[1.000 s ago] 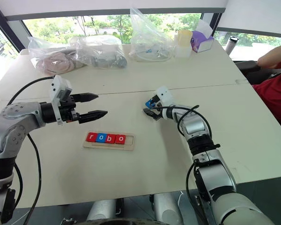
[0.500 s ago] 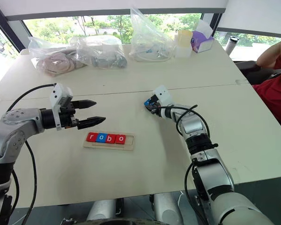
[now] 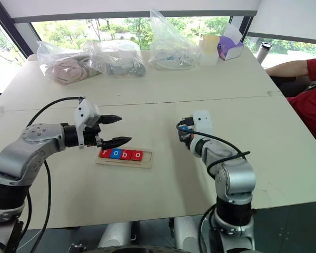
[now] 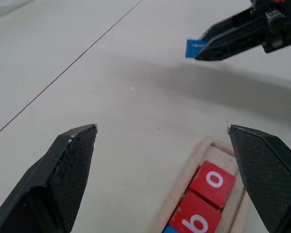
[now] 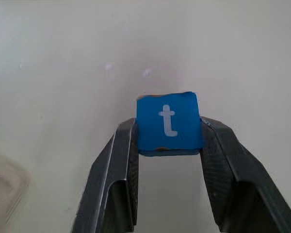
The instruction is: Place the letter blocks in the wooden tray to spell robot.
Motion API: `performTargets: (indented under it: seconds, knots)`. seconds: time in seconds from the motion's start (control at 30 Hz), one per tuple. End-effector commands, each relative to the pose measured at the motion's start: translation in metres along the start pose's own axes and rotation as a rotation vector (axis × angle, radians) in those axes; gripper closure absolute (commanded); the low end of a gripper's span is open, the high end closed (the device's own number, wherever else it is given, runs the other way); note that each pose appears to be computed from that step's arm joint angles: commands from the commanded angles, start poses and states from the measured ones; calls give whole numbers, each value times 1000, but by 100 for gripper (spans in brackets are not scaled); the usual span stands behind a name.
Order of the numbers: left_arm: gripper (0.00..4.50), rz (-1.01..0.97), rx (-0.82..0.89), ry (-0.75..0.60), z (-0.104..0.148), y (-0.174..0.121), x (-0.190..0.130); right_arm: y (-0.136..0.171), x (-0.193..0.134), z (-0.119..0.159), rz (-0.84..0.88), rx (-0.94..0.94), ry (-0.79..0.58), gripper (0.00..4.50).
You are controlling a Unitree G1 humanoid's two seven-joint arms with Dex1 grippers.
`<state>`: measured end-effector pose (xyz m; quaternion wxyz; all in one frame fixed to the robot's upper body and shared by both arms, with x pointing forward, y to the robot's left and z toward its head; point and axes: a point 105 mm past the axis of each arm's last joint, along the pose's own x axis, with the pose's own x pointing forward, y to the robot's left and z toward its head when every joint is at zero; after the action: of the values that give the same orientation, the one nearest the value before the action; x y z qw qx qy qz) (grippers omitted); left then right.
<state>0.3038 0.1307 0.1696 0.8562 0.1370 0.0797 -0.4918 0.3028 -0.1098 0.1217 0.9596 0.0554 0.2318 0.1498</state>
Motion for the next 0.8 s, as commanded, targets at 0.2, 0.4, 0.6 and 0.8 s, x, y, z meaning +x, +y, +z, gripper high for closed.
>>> performTargets:
  seconds: [0.2, 0.4, 0.6, 0.8]
  knots:
    - [0, -43, 12, -62, 19, 10, 3, 20, -1, -26, -13, 22, 122, 284]
    - [0, -47, 16, -57, 19, 11, 1, 16, -3, -19, 5, -23, 104, 2]
    - [0, -59, 10, -22, 13, 10, -7, 26, -29, 38, 347, -241, -116, 2]
    - [0, -61, 14, -1, 9, 10, -12, -10, -45, 49, 501, -705, -103, 2]
